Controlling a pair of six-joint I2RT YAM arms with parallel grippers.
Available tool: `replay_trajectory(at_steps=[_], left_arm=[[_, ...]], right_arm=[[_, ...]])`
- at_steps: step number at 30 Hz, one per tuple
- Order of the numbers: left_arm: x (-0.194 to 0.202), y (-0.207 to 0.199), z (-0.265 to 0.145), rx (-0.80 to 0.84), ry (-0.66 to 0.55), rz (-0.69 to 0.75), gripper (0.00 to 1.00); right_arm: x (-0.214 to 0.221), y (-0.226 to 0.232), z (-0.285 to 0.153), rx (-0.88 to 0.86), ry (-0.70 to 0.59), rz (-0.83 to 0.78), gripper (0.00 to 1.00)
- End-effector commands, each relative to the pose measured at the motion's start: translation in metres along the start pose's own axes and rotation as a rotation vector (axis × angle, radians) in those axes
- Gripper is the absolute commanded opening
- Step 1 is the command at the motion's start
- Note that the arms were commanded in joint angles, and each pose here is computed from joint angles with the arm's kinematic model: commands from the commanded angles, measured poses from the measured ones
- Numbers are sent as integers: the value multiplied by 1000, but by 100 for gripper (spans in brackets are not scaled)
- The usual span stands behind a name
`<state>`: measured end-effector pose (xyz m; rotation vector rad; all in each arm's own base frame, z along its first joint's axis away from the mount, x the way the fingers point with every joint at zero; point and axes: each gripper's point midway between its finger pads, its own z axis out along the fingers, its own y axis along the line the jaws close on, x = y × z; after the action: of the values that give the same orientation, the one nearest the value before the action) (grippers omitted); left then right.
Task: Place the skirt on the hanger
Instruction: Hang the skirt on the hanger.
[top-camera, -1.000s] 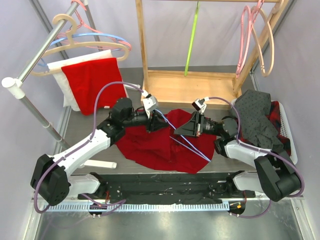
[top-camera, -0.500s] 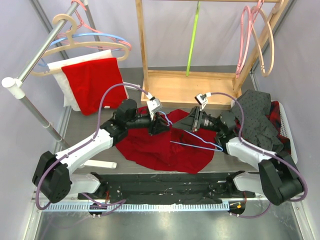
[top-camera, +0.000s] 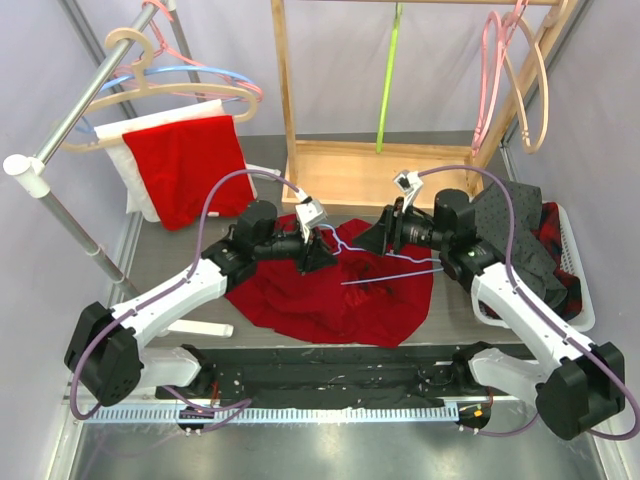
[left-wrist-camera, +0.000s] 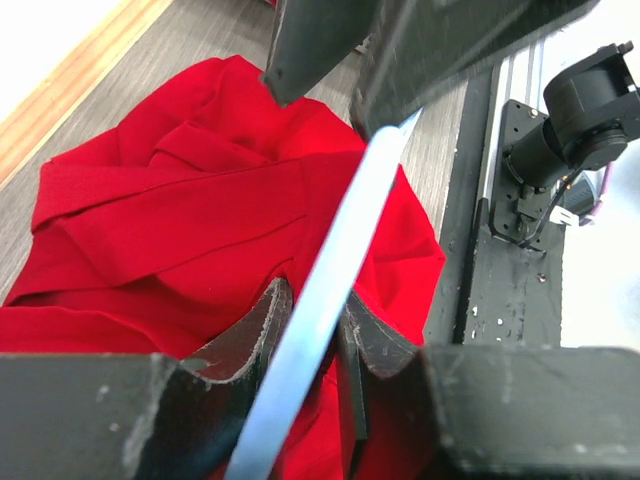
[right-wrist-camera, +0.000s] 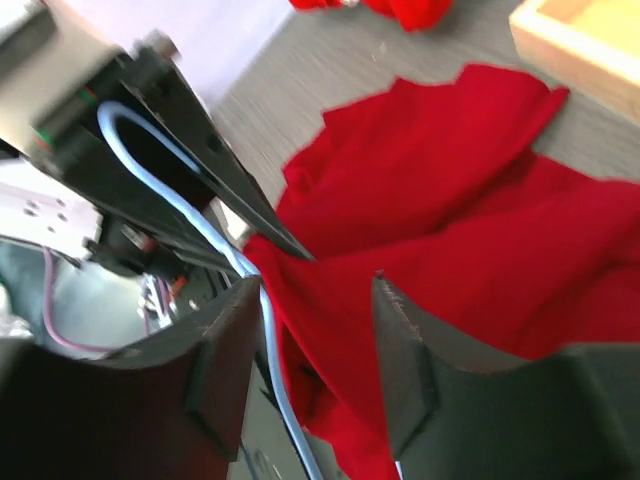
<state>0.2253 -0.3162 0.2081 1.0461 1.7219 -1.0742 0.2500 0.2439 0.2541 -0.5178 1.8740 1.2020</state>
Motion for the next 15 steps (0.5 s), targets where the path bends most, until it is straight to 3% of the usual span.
replay_trajectory(at_steps=[1,3,11,14,15], left_arm=[[-14,-11,-1,60,-28,2,0],[-14,-13,0,77,-24,-1,0],[-10,-17,2,114,-13,-13,0],[-10,-21,2,135,-12,-17,0],[-10,-20,2,134,-13,-19,0]], right_arm=[[8,7,-10,-4,20,-117,57],[12,14,-6,-33,27,-138,61],[21,29,13,-105,65,-182,59],[24,29,19,-102,75,-181,39],[27,27,22,-92,79,-175,21]])
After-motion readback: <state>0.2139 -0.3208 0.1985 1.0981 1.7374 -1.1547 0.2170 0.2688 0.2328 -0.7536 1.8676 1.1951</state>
